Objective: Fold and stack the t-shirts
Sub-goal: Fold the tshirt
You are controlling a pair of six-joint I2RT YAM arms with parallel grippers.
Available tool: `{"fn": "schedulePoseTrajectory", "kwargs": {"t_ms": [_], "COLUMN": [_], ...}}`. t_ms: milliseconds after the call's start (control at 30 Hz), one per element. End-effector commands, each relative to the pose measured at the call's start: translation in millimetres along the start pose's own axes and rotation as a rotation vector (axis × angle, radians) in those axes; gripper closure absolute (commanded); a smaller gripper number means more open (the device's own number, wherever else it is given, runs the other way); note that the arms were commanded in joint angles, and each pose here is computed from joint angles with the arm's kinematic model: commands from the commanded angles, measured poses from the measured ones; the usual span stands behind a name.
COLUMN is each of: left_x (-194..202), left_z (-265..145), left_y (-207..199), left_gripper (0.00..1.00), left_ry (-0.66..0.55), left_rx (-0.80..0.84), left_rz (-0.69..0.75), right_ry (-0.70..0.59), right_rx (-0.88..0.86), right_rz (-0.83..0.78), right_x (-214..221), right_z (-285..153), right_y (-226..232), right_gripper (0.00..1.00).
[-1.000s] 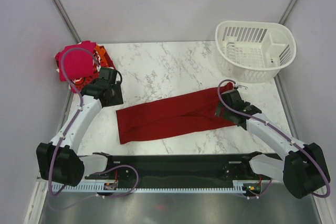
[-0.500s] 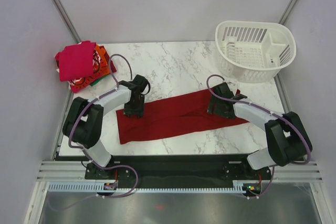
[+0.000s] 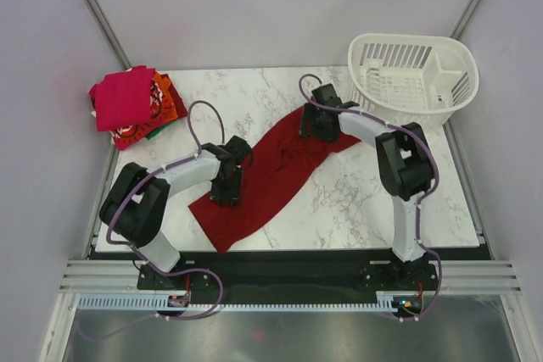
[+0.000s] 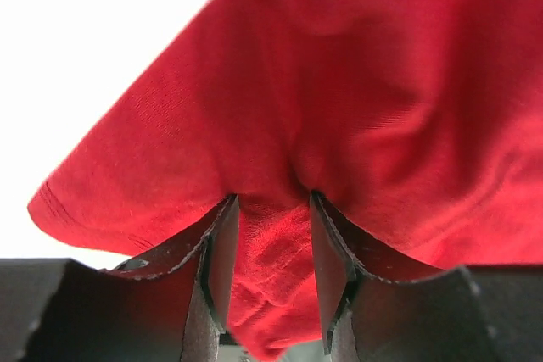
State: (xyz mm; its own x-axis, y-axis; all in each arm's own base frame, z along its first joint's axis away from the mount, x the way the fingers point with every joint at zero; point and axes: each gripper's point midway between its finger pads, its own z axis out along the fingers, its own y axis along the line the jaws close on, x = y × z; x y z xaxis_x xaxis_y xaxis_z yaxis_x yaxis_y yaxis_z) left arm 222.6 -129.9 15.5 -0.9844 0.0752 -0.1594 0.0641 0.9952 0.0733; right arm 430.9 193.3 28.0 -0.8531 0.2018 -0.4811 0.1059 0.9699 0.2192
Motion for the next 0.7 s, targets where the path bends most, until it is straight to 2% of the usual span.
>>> {"fn": "schedulePoseTrajectory", "kwargs": {"t_ms": [0,100,233,367,533,567,667], "left_x": [30.4,49.0,56.4,57.0,55.0,55.6,54.2], "left_z": [-6.6,-11.4,-19.8,-26.9,-59.1,-77.0,-123.6], "left_y": [-24.4,-50.1,-93.9,-131.9,-151.3,-154.8,-154.9], "left_gripper": [0.54,0.54,0.54,0.53,0.46,0.45,0.29], "left_ry": [0.043,0.065,0.073,0.076,0.055,0.034,-0.029], "left_rx": [0.089,0.139,0.185,0.225,0.310,0.354,0.421], "left_rz": [-0.019,0.000,0.044,0.113,0.098,0.098,0.074], "right_ry": [0.074,0.046,-0.073,-0.176,-0.306,-0.327,-0.392], "right_rx": [-0.191,-0.296,-0.425,-0.477,-0.478,-0.482,-0.480], "right_rz": [-0.036,-0.047,-0.051,-0.047,-0.085,-0.094,-0.127], "right_x": [-10.6,-47.2,-100.8,-130.6,-168.9,-175.8,-196.3], "right_z": [35.5,61.7,83.0,83.2,40.2,29.9,0.5], "right_y": [59.4,102.2,149.8,160.1,149.0,149.1,147.2], "right_gripper": [0.17,0.16,0.11,0.07,0.05,0.04,0.02]}}
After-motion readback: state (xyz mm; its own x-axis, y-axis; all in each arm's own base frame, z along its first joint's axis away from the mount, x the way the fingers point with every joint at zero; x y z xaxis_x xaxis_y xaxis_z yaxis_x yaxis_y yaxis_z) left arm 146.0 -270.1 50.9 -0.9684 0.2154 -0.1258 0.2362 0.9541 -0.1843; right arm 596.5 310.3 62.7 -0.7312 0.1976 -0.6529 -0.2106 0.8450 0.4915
